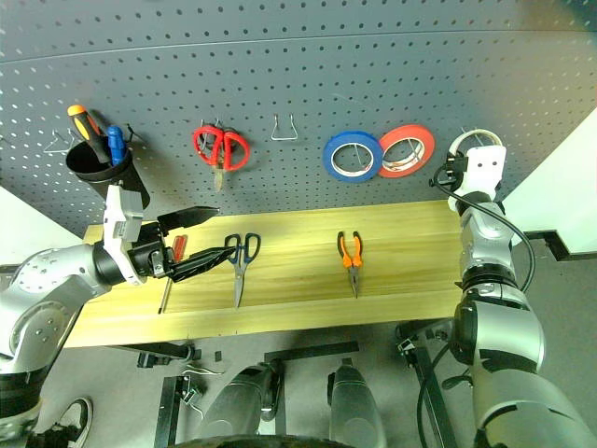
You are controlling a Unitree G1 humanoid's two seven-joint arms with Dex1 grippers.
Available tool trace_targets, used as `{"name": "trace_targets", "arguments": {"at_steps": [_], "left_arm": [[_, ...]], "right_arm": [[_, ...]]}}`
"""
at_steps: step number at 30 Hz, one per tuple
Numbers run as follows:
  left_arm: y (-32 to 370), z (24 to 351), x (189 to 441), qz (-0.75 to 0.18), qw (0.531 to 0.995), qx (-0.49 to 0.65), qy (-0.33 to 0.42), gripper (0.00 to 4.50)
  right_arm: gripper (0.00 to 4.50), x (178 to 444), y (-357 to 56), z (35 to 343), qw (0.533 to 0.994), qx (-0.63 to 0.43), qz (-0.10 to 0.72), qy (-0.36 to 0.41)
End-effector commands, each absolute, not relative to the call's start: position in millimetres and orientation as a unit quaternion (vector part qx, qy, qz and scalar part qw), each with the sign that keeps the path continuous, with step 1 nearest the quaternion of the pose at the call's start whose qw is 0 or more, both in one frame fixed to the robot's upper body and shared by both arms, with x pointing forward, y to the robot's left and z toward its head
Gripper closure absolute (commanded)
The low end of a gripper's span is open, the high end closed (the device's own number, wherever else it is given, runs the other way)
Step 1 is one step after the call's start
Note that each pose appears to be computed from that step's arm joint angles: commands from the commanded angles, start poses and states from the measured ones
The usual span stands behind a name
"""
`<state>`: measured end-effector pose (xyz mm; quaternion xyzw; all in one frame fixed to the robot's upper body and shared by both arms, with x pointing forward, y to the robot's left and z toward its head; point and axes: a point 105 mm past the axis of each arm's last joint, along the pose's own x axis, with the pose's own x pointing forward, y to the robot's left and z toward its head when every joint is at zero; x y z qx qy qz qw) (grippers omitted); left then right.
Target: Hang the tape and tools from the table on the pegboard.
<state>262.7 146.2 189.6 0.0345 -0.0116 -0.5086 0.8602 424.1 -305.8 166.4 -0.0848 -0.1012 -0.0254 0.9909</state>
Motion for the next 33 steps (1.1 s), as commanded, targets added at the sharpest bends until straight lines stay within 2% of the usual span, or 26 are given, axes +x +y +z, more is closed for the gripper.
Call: {"name": "trace_targets", "arguments": {"at_steps": [1,14,17,23,24,33], "left_arm": [[147,200,260,-0.505,0.861,0.049,-0.036,0.00],[148,196,262,-0.498,0.866,0.048,-0.030,0.00],[148,196,263,-0.496,0.866,0.048,-0.030,0.00],[149,191,263,-0.493,0.870,0.034,-0.004,0.00],[149,191,264,-0.491,0.871,0.027,-0.001,0.00],[150,186,265,-0.485,0.874,0.030,0.016,0.00]], "right_arm": [[4.21,424,-310,178,0.989,-0.092,-0.026,-0.113],[4.21,423,-308,176,0.990,-0.054,-0.022,-0.125],[4.33,421,-308,179,0.989,-0.046,-0.018,-0.138],[4.33,423,-308,175,0.991,-0.057,-0.025,-0.120],[4.10,422,-311,177,0.990,-0.058,-0.034,-0.125],[4.10,421,-309,172,0.991,-0.061,-0.024,-0.120]]}}
